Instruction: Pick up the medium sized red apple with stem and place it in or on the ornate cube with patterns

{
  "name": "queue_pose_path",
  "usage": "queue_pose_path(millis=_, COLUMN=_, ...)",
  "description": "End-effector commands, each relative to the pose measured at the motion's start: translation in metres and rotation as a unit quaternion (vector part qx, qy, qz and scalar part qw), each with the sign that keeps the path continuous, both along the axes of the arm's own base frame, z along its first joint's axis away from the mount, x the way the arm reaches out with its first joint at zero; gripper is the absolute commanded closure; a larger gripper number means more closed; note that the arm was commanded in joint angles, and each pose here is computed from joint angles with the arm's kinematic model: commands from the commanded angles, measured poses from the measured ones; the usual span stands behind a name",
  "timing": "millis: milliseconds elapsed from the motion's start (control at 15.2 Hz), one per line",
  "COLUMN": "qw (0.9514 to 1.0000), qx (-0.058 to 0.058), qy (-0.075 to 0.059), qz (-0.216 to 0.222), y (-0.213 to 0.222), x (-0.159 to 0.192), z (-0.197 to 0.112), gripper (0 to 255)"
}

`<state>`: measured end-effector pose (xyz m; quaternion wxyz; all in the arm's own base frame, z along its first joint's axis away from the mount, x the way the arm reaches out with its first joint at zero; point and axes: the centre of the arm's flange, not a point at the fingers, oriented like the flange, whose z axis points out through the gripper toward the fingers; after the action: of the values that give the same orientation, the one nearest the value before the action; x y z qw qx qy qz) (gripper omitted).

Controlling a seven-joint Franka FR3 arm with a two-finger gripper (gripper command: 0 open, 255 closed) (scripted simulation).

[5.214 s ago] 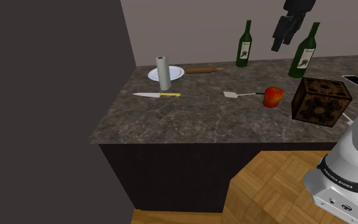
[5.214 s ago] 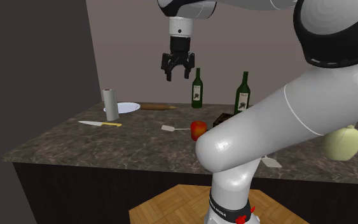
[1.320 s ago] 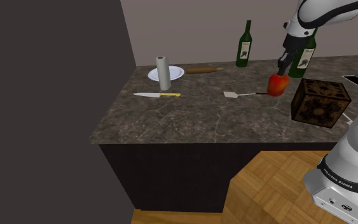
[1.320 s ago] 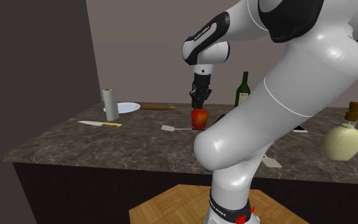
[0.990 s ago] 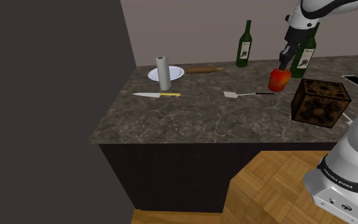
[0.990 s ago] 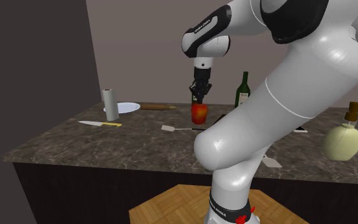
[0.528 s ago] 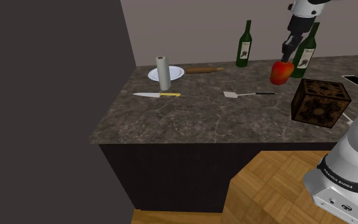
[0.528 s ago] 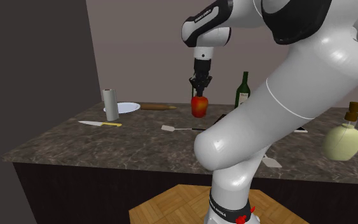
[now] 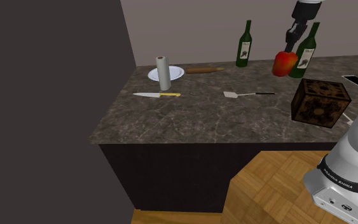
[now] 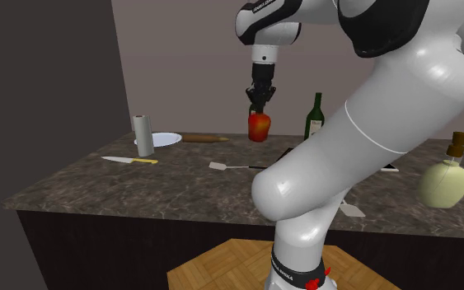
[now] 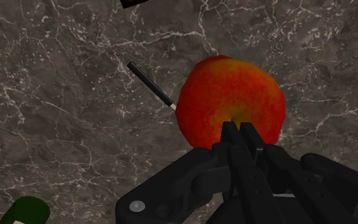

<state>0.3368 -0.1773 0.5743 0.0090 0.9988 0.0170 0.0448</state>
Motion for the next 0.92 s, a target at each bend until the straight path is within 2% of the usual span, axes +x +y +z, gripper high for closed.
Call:
queue_pose_path(millis=0, qw=1.0000, qx=0.000, qy=0.000, qz=0.000, y=-0.001, x=0.000, z=0.011, gripper=255)
queue_pose_path(millis=396, qw=1.0000, qx=0.000, qy=0.000, qz=0.000, y=-0.001, x=0.000, z=0.043, gripper=255)
queue_pose_path(millis=858, qw=1.0000, qx=0.000, qy=0.000, qz=0.000, y=-0.036, x=-0.079, z=0.077, gripper=255)
